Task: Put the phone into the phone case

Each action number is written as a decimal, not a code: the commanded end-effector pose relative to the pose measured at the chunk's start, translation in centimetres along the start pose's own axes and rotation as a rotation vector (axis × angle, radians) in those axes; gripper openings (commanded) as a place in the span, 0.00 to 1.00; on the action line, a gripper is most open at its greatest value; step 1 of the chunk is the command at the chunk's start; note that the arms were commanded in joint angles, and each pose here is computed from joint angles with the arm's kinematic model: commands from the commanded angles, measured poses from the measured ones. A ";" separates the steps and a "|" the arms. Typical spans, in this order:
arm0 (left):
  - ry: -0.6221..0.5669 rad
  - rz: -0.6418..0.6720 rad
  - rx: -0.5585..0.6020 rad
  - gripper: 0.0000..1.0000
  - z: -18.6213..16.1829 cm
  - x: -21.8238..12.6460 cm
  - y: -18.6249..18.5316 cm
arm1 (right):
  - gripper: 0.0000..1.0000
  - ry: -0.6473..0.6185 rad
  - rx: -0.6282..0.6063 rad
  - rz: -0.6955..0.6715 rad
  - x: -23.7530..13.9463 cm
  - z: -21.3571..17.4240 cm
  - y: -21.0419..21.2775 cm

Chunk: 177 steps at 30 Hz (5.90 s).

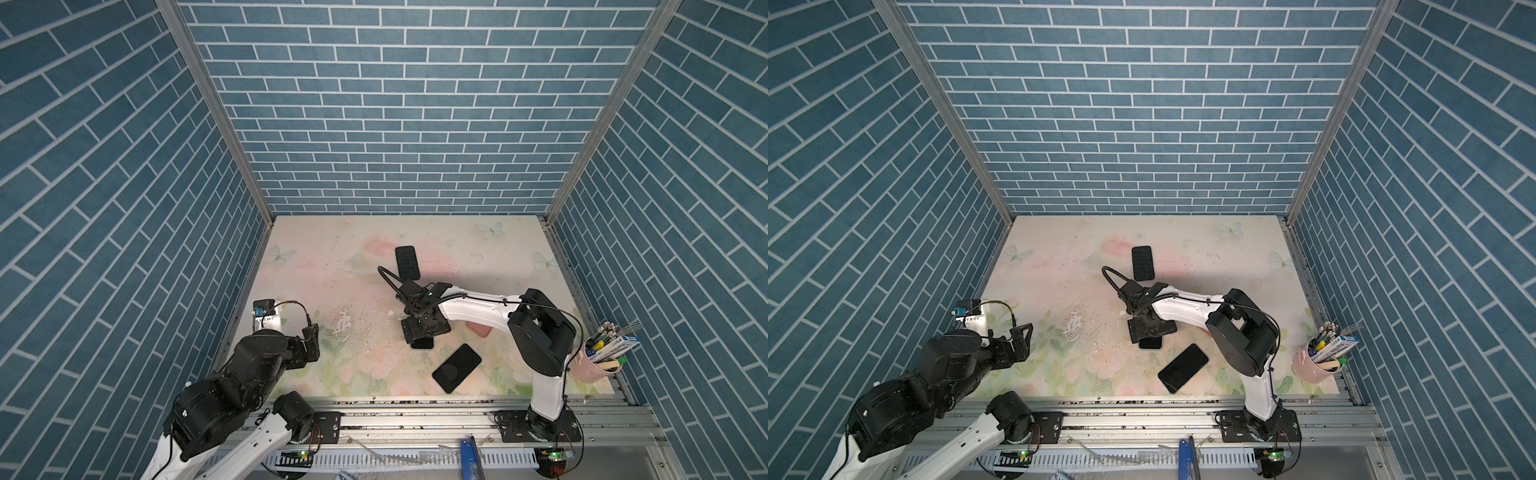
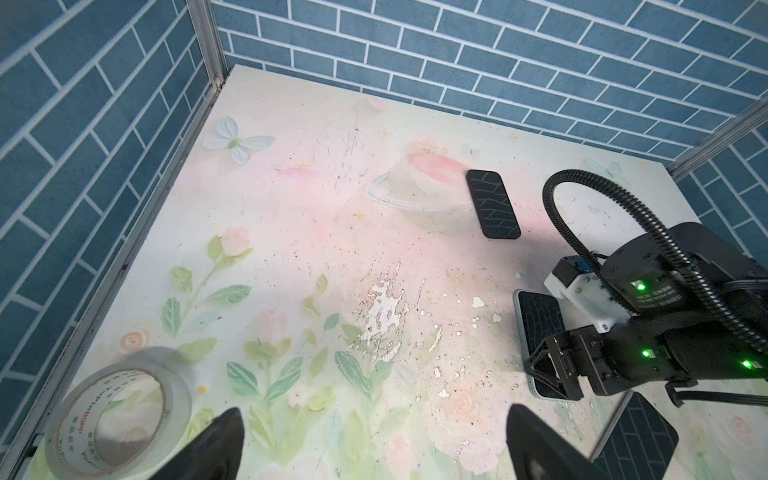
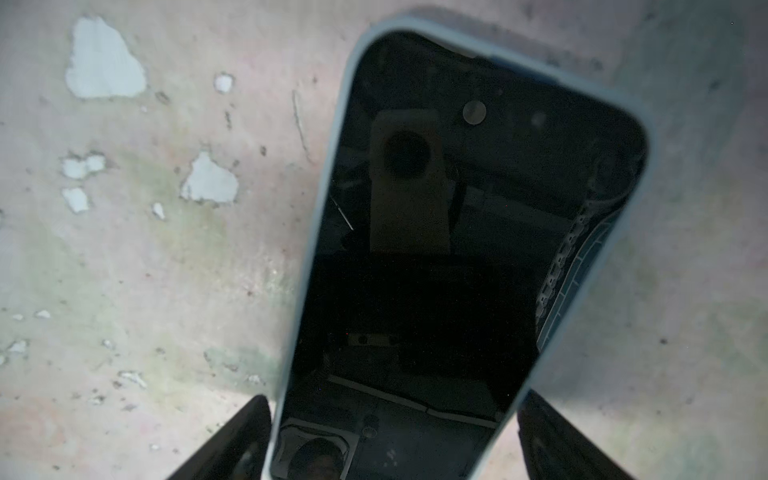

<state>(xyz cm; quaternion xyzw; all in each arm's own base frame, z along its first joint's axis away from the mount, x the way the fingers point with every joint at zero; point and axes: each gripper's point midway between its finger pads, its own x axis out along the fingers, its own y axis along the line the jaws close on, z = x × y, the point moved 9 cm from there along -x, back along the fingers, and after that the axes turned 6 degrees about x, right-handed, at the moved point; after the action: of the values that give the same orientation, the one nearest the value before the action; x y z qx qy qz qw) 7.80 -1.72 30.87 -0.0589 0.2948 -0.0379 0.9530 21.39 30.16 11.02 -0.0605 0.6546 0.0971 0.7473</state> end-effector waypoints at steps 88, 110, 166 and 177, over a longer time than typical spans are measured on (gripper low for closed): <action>0.040 0.007 0.004 1.00 0.0 1.1 -0.6 | 0.00 -0.124 -0.042 0.183 -5.2 1.3 -9.3; 0.010 0.012 -0.011 1.00 -0.2 0.4 0.0 | 0.02 -0.083 -0.459 0.069 -5.3 -0.7 -3.5; 0.156 -0.065 0.066 1.00 0.2 3.7 -2.9 | 0.99 -0.073 0.786 -0.183 -2.4 -10.5 -4.5; 0.164 -0.077 0.073 1.00 0.2 3.8 -3.1 | 0.93 0.003 0.988 -0.073 0.4 -12.5 -5.0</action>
<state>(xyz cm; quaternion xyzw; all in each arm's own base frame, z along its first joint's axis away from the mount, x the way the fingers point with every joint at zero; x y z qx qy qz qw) 10.83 -5.21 29.46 -0.0360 0.3672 -0.0944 0.9247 11.20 22.63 10.33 0.2328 0.6152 -0.2228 0.7195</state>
